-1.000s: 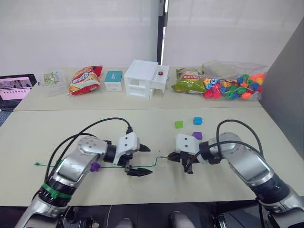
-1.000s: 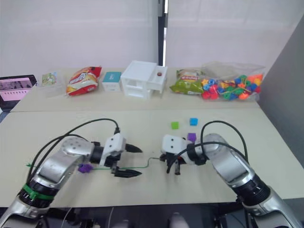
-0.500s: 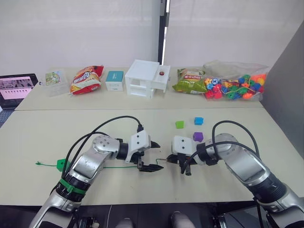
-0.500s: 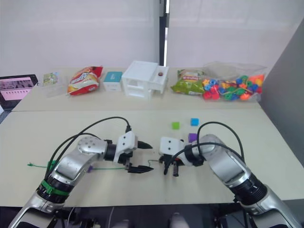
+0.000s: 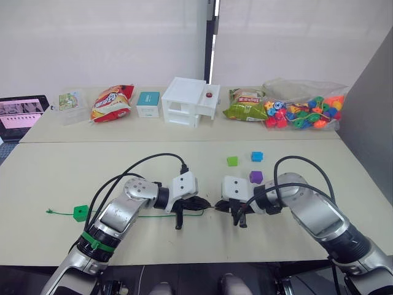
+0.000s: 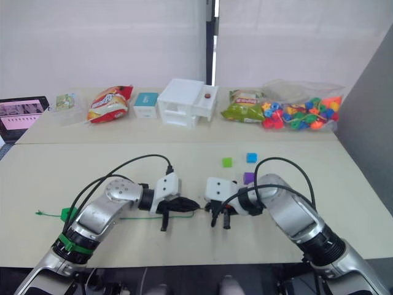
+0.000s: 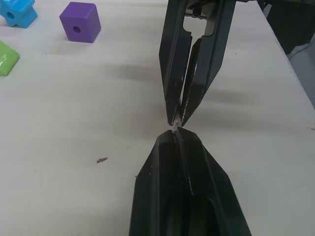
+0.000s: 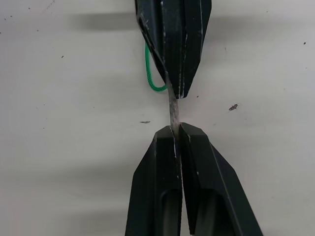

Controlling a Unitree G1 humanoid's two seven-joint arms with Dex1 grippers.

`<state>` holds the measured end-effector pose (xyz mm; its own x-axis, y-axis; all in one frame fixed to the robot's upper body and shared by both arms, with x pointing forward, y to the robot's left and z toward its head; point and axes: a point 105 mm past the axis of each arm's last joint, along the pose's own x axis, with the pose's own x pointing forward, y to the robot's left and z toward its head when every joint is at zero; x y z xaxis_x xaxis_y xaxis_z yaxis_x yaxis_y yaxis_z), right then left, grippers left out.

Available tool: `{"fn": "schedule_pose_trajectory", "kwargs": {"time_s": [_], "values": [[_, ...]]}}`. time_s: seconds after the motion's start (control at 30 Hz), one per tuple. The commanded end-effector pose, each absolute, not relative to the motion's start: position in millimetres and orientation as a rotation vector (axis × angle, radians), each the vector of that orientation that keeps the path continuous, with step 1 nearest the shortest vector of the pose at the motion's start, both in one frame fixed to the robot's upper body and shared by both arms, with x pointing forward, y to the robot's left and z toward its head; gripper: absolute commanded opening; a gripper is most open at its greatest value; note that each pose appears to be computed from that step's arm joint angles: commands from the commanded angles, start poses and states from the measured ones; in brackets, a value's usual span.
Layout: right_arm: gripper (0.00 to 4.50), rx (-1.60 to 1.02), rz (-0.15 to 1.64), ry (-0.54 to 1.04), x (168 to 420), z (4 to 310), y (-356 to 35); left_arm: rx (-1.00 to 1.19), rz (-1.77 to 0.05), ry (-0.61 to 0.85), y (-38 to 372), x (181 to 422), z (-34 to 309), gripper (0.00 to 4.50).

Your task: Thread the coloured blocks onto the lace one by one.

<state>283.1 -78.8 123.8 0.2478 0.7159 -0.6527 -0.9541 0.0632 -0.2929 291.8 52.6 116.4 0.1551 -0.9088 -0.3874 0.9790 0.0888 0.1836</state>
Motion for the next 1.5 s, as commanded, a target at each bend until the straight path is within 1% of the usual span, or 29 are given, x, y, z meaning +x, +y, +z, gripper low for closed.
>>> {"fn": "schedule_pose_trajectory", "kwargs": {"time_s": [0.03, 0.2, 0.27, 0.37, 0.43, 0.47, 0.5, 0.63, 0.9, 1.0, 1.13, 1.5], "values": [[0.00, -0.785, 1.326, 0.327, 280, 135, -73, 0.459, -1.423, 0.158, 49, 292, 122, 0.05], [0.00, -0.786, 1.320, 0.331, 280, 135, -74, 0.460, -1.417, 0.153, 48, 294, 124, 0.05], [0.00, -0.788, 1.317, 0.332, 280, 134, -74, 0.430, -1.416, 0.138, 48, 295, 129, 0.05], [0.00, -0.789, 1.315, 0.334, 280, 134, -75, 0.441, -1.454, 0.143, 47, 288, 132, 0.88], [0.00, -0.790, 1.313, 0.336, 281, 134, -75, 0.491, -1.425, 0.153, 48, 292, 129, 1.56], [0.00, -0.790, 1.312, 0.337, 281, 134, -75, 0.510, -1.430, 0.160, 48, 292, 126, 1.84], [0.00, -0.789, 1.312, 0.337, 281, 134, -76, 0.521, -1.438, 0.168, 48, 291, 124, 2.22], [0.00, -0.787, 1.311, 0.338, 280, 134, -75, 0.533, -1.419, 0.169, 48, 295, 119, 2.22], [0.00, -0.787, 1.308, 0.341, 279, 135, -77, 0.519, -1.433, 0.171, 46, 294, 116, 2.22], [0.00, -0.786, 1.307, 0.342, 279, 135, -77, 0.516, -1.431, 0.171, 46, 295, 116, 1.46], [0.00, -0.783, 1.307, 0.344, 278, 134, -77, 0.513, -1.435, 0.174, 46, 294, 115, 0.06], [0.00, -0.780, 1.322, 0.370, 273, 131, -78, 0.508, -1.422, 0.165, 44, 297, 118, 0.02]]}}
